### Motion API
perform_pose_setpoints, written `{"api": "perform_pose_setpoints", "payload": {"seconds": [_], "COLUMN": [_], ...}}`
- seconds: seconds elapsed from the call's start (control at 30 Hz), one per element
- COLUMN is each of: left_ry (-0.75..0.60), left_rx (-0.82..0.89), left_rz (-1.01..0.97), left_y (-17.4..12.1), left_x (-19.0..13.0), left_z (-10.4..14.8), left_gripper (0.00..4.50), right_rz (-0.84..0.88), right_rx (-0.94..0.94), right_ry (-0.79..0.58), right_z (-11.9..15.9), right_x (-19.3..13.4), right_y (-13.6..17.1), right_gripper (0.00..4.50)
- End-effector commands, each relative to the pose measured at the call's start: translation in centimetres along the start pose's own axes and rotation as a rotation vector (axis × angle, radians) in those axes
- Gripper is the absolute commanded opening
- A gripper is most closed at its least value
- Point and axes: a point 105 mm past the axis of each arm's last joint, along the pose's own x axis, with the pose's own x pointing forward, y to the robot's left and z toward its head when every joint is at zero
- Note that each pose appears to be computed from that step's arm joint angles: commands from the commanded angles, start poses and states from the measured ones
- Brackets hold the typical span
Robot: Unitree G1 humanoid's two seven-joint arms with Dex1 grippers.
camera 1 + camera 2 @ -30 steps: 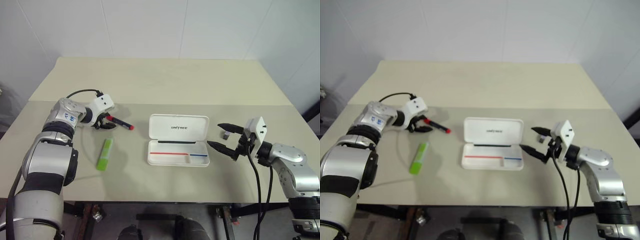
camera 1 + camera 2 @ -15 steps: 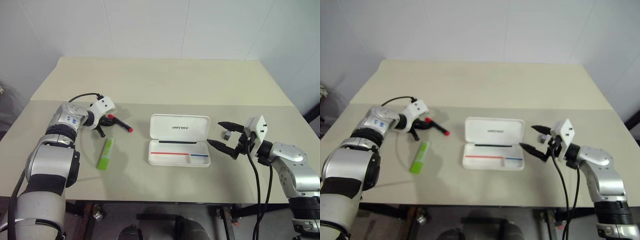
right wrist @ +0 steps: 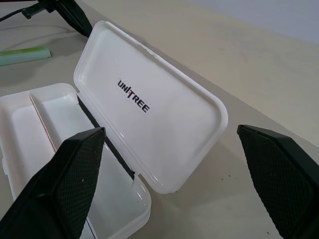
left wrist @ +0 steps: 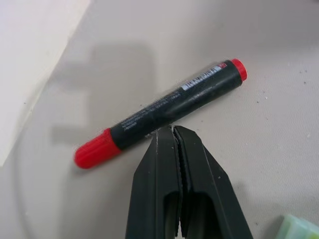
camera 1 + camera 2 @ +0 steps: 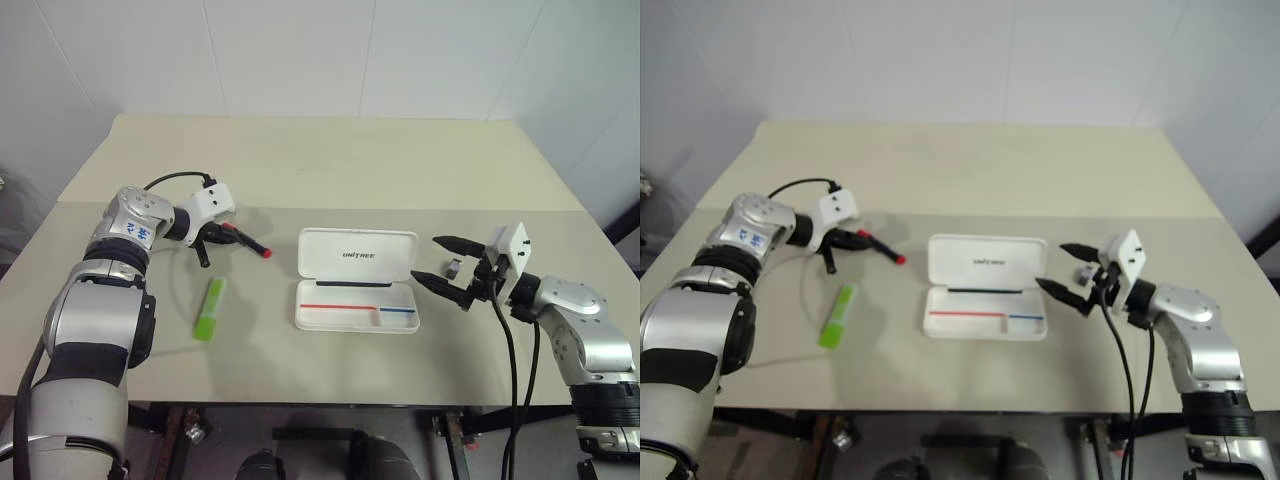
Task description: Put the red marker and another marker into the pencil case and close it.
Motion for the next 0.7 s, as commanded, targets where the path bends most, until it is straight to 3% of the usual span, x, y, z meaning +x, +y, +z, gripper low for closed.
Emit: {"api": "perform_pose_setpoints", "payload": {"seconds": [0.03,0.17,0.2,0.3,0.6,0.67,0.7], "left_ry": [-0.042,-0.032,-0.030,-0.022,-0.031,-0.028,-0.032], "left_rx": [0.049,0.044,0.043,0.014,-0.058,-0.081,-0.090], "left_rz": [0.090,0.102,0.105,0.116,0.144,0.163,0.168], "left_y": [1.8,1.9,1.9,2.0,2.1,2.2,2.2], "left_x": [-1.4,-1.2,-1.1,-0.8,0.0,0.1,0.2], "left_z": [2.0,2.1,2.2,2.1,2.3,2.2,2.3], "left_gripper": [0.03,0.03,0.20,0.93,3.98,4.47,4.47], "right_rz": [0.005,0.004,0.003,-0.002,-0.034,-0.039,-0.041], "right_rx": [-0.041,-0.044,-0.045,-0.045,-0.051,-0.051,-0.051], "right_ry": [-0.040,-0.043,-0.043,-0.042,-0.038,-0.035,-0.034], "right_z": [1.3,1.3,1.3,1.3,1.2,1.2,1.2], "right_x": [0.2,0.2,0.2,0.0,-0.9,-1.1,-1.1], "right_y": [-0.3,-0.4,-0.3,-0.3,-0.2,-0.1,-0.1], "right_gripper": [4.50,4.50,4.50,4.50,4.50,4.50,4.50]}}
